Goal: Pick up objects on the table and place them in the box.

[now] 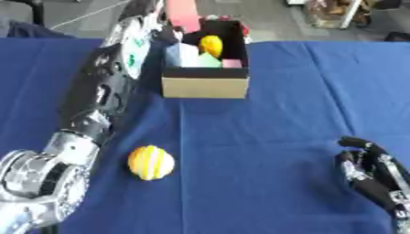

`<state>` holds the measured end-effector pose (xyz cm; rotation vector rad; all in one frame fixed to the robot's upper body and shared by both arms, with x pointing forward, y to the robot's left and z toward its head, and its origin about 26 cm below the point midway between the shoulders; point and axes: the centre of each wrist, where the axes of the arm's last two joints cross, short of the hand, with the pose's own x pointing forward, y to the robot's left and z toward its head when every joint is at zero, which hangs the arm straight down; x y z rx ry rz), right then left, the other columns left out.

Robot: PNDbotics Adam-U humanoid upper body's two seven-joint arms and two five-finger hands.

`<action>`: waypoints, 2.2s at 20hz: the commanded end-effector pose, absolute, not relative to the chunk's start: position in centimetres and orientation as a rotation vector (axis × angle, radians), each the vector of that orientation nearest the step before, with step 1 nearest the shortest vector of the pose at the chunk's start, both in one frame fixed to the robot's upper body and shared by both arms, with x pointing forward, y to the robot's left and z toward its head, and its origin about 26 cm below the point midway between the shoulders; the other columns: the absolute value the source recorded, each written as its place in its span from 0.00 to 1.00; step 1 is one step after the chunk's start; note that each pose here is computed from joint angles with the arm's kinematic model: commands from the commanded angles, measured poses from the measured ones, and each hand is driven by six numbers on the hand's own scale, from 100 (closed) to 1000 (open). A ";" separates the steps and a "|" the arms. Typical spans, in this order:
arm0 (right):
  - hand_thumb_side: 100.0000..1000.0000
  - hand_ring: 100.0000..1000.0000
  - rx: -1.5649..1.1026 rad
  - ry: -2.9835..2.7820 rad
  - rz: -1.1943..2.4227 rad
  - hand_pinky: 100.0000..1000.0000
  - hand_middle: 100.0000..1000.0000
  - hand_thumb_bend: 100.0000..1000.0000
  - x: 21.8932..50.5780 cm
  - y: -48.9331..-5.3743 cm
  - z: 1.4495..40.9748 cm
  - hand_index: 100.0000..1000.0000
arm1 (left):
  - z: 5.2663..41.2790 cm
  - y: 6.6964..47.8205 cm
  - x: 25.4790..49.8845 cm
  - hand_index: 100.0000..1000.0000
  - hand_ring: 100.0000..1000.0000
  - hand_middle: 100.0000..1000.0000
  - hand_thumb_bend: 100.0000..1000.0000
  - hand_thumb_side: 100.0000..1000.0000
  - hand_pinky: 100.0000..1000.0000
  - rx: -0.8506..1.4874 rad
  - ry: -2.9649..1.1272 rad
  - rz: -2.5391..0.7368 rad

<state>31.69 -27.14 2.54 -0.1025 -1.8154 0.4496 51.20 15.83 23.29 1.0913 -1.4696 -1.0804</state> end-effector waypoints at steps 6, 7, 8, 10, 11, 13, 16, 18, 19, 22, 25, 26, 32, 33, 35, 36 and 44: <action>0.14 0.63 -0.108 -1.840 0.461 0.73 0.72 0.00 32.0 -27.4 3.4 0.78 | 22.6 12.6 50.8 0.94 0.72 0.80 0.18 0.44 0.77 1.150 -1.486 -1.219; 0.14 0.63 -0.108 -1.840 0.461 0.73 0.72 0.00 32.0 -27.4 3.4 0.78 | 22.6 12.7 50.8 0.95 0.73 0.81 0.18 0.46 0.77 1.149 -1.485 -1.224; 0.14 0.63 -0.108 -1.840 0.461 0.73 0.72 0.00 32.0 -27.4 3.4 0.78 | 22.8 12.8 50.8 0.96 0.75 0.84 0.21 0.54 0.79 1.148 -1.486 -1.229; 0.14 0.63 -0.107 -1.841 0.462 0.73 0.72 0.00 32.0 -27.4 3.4 0.78 | 23.3 13.1 50.8 0.98 0.78 0.88 0.26 0.62 0.81 1.153 -1.493 -1.240; 0.14 0.63 -0.107 -1.841 0.463 0.73 0.72 0.00 32.0 -27.4 3.4 0.78 | 23.6 13.3 50.8 0.99 0.80 0.91 0.31 0.65 0.82 1.161 -1.496 -1.249; 0.14 0.63 -0.108 -1.840 0.464 0.73 0.72 0.00 31.9 -27.4 3.4 0.78 | 24.5 13.8 50.8 1.00 0.84 0.95 0.37 0.71 0.84 1.196 -1.504 -1.265; 0.15 0.63 -0.110 -1.840 0.465 0.73 0.72 0.00 31.9 -27.5 3.4 0.78 | 25.9 14.6 50.7 1.00 0.85 0.97 0.45 0.68 0.85 1.254 -1.514 -1.291; 0.15 0.63 -0.109 -1.840 0.467 0.73 0.72 0.00 31.9 -27.5 3.4 0.78 | 26.8 15.2 50.5 1.00 0.85 0.95 0.46 0.63 0.84 1.277 -1.536 -1.304; 0.15 0.63 -0.110 -1.839 0.467 0.73 0.72 0.00 31.9 -27.5 3.4 0.78 | 27.3 15.5 50.4 1.00 0.85 0.95 0.45 0.61 0.84 1.276 -1.561 -1.314; 0.15 0.63 -0.119 -1.835 0.466 0.73 0.72 0.00 31.9 -27.7 3.3 0.78 | 29.8 16.6 49.7 1.00 0.83 0.90 0.39 0.42 0.84 1.231 -1.694 -1.388; 0.15 0.63 -0.124 -1.834 0.469 0.73 0.72 0.00 31.8 -27.9 3.3 0.78 | 31.2 18.2 49.0 1.00 0.82 0.88 0.39 0.31 0.84 1.119 -1.783 -1.572; 0.15 0.63 -0.126 -1.833 0.471 0.73 0.72 0.00 31.8 -27.9 3.2 0.78 | 31.5 18.7 48.7 1.00 0.83 0.88 0.44 0.27 0.85 1.082 -1.790 -1.654; 0.16 0.63 -0.153 -1.825 0.472 0.73 0.72 0.00 31.6 -28.6 3.2 0.78 | 31.9 21.7 46.5 0.99 0.83 0.85 0.56 0.28 0.86 0.923 -1.652 -2.194; 0.16 0.63 -0.154 -1.824 0.474 0.73 0.72 0.00 31.5 -28.7 3.1 0.78 | 31.5 21.9 46.2 0.98 0.83 0.85 0.56 0.29 0.86 0.882 -1.612 -2.267; 0.16 0.63 -0.156 -1.821 0.477 0.73 0.72 0.00 31.4 -28.8 3.1 0.78 | 30.3 21.9 45.7 0.98 0.83 0.85 0.57 0.36 0.86 0.784 -1.522 -2.409; 0.17 0.63 -0.157 -1.822 0.478 0.73 0.72 0.00 31.4 -28.8 3.1 0.78 | 29.7 21.7 45.4 0.97 0.83 0.84 0.56 0.38 0.86 0.735 -1.479 -2.471; 0.29 0.63 -0.152 -1.894 0.479 0.73 0.72 0.00 31.8 -28.4 4.5 0.78 | 23.8 21.9 44.8 0.97 0.81 0.84 0.49 0.58 0.85 0.378 -1.230 -2.636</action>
